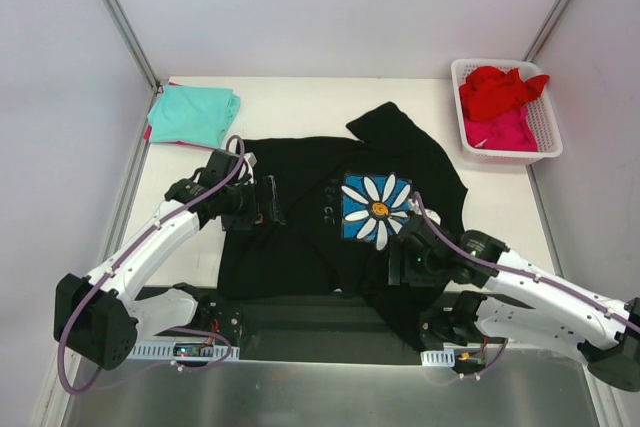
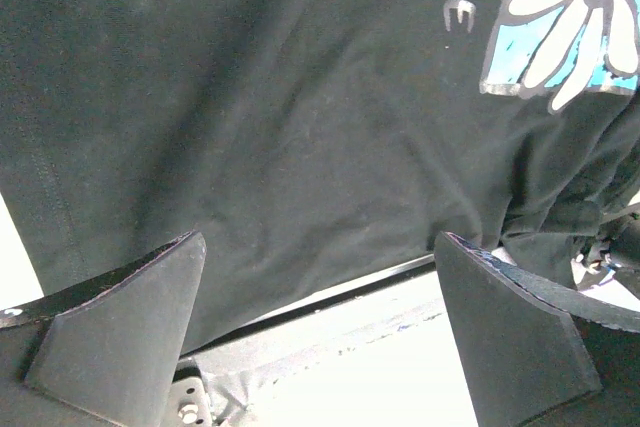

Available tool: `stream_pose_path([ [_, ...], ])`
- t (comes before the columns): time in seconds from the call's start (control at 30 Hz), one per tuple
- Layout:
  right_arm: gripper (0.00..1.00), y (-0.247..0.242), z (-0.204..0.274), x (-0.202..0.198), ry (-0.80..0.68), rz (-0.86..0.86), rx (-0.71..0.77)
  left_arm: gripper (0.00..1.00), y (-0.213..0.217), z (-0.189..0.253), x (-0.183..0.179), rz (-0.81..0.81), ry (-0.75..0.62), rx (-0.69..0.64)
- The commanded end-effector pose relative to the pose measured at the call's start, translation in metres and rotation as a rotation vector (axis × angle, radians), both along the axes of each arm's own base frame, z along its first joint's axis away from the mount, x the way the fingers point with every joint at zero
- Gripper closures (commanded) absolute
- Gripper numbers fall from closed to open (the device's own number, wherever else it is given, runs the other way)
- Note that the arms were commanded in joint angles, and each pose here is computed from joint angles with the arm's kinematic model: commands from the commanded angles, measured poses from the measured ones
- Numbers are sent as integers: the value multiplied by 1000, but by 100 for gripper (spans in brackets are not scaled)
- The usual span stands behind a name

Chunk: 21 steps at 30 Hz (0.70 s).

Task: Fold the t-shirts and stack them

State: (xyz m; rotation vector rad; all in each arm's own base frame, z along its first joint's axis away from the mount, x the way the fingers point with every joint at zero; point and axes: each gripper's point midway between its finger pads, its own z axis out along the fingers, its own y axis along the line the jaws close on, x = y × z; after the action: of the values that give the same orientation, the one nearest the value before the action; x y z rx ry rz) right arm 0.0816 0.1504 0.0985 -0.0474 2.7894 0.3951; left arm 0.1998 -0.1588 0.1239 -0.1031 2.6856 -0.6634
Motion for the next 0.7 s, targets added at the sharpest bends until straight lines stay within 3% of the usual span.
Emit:
stream_pose_path([
  [0.0, 26, 2, -9, -10, 3, -13, 9, 1, -7, 8, 6, -13, -2, 12],
  [0.2, 22, 4, -22, -24, 16, -23, -5, 1, -1, 6, 5, 7, -9, 46],
  [0.27, 25, 6, -24, -24, 12, -32, 2, 1, 1, 4, 3, 5, -8, 53],
  [0.4, 39, 10, -29, -23, 4, -18, -1, 1, 3, 2, 0, 8, -8, 56],
  [0.67, 40, 17, -38, -20, 17, 22, -79, 1, 4, 7, -3, 11, -32, 44],
])
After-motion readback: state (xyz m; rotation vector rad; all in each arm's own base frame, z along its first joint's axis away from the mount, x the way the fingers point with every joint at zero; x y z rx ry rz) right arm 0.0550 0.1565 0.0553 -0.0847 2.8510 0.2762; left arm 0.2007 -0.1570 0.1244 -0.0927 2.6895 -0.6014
